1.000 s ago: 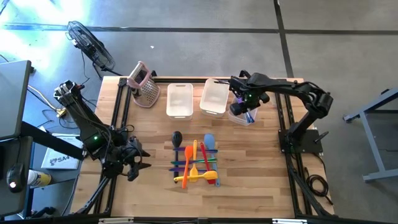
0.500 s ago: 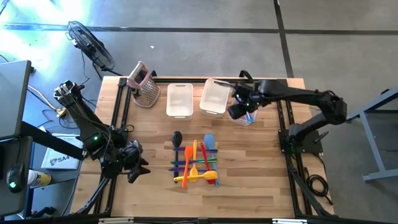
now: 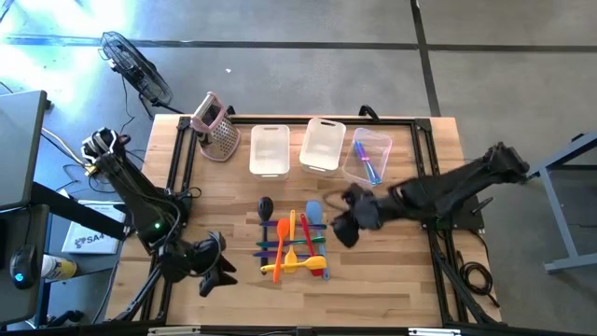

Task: Pick & Place Kitchen Items
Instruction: Put the orange spatula into the left white bin

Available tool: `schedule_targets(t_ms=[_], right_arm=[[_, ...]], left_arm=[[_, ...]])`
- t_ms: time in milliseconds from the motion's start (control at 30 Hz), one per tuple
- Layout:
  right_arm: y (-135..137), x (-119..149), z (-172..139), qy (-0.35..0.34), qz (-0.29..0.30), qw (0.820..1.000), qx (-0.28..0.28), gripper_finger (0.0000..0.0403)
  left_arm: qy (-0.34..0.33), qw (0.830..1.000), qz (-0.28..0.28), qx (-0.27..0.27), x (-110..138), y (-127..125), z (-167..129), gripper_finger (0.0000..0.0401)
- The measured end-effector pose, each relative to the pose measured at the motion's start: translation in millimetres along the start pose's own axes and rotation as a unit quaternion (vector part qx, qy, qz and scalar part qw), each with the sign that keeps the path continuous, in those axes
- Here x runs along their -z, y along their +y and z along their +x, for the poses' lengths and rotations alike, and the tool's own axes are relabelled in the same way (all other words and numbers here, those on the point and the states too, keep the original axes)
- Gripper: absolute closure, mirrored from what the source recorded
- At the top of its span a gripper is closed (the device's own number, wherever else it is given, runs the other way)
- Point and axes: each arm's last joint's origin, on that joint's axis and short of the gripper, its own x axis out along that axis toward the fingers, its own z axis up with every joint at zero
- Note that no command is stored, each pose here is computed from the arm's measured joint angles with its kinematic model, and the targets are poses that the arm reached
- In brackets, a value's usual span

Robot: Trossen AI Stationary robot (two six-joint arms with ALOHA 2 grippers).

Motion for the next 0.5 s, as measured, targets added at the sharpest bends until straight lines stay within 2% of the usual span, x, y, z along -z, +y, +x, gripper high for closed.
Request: schedule_targets(t_ms=[100,267,500], right_arm=[[14.5,20.3,-3.7,-0.028,-0.002,0.999,-0.016,0.0309],[26.4,44.5,-4.9,-0.033,-0.024,0.999,-0.029,0.0309],[30.7,59.6,-3.6,-0.041,-0.074,0.996,-0.021,0.0309]], left_arm=[[-0.006,1.000,-0.022,-0.012,3.6,1.5,7.9,0.0185],[-0.039,0.994,-0.092,-0.033,3.7,4.9,17.9,0.0185],[-0.031,0.983,-0.176,-0.048,-28.8,16.0,34.4,0.0185]])
